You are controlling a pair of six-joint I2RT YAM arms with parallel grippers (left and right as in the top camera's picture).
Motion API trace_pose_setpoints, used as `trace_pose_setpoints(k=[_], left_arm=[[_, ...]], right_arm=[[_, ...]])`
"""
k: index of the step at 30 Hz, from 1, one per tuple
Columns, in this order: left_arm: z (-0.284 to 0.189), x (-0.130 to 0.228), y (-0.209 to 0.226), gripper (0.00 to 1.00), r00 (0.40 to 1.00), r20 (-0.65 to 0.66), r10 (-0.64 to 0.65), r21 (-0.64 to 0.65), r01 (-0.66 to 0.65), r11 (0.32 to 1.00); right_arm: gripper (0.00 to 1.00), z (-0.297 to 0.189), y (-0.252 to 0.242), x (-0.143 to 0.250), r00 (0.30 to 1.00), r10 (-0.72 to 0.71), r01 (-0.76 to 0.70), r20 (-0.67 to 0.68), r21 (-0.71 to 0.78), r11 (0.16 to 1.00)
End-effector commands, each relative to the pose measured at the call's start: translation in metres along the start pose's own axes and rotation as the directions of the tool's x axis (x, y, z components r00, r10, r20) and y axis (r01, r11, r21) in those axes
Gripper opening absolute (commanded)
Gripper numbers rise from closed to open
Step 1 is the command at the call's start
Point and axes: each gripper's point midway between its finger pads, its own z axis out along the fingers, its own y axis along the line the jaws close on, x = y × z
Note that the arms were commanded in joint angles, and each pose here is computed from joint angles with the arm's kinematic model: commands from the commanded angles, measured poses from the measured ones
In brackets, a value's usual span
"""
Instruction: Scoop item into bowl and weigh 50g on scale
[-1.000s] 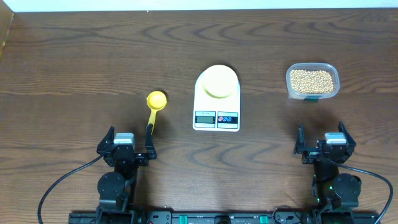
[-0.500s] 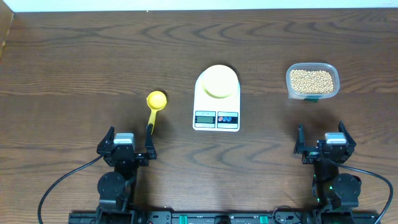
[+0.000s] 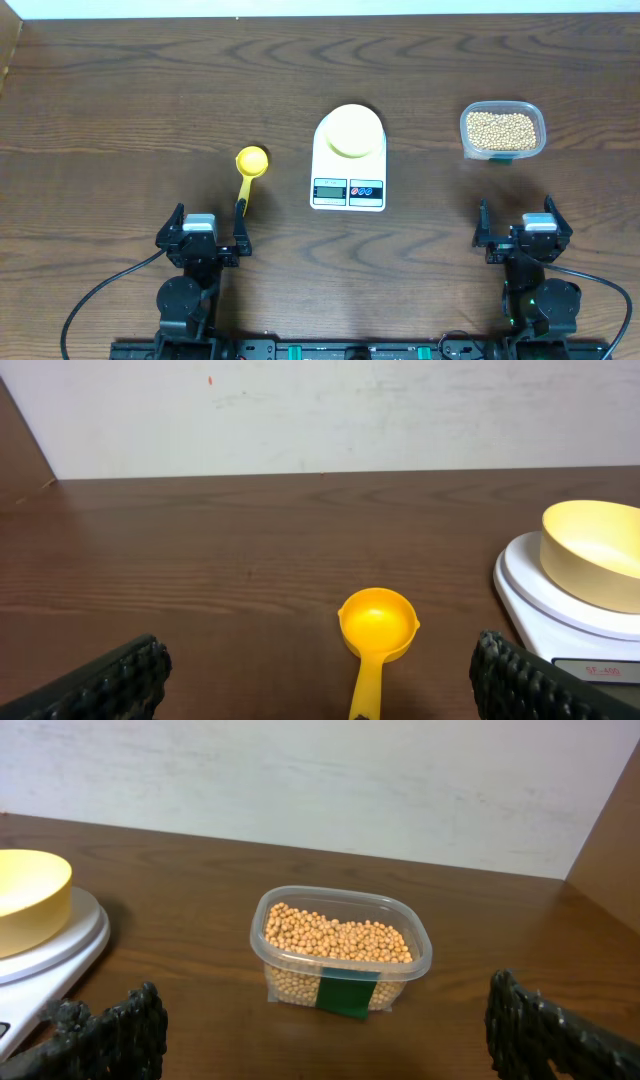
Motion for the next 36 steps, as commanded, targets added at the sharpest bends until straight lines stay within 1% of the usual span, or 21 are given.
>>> trace_pose_setpoints(k=[1, 25, 30, 36], left_arm=[[0.003, 0.016, 0.002, 0.97, 0.999, -0.036, 0.015, -0.015, -0.016, 1.0], [0.003, 0.015, 0.002, 0.98, 0.999, -0.031, 0.015, -0.015, -0.016, 1.0], [0.002, 0.003, 0.002, 0.97, 1.0, 0.015, 0.011, -0.016, -0.011, 1.0], [-0.001, -0.008, 0.003, 0.98, 0.999, 0.032, 0.009, -0.016, -0.008, 1.0]], right_arm=[[0.99, 0.0, 0.0, 0.0, 1.0, -0.014, 0.014, 0.002, 0.005, 1.0], [0.99, 0.0, 0.0, 0.0, 1.0, -0.014, 0.014, 0.002, 0.005, 1.0], [0.99, 0.0, 0.0, 0.0, 1.0, -0.014, 0.014, 0.002, 0.005, 1.0], [0.99, 0.0, 0.0, 0.0, 1.0, -0.014, 0.014, 0.002, 0.005, 1.0]])
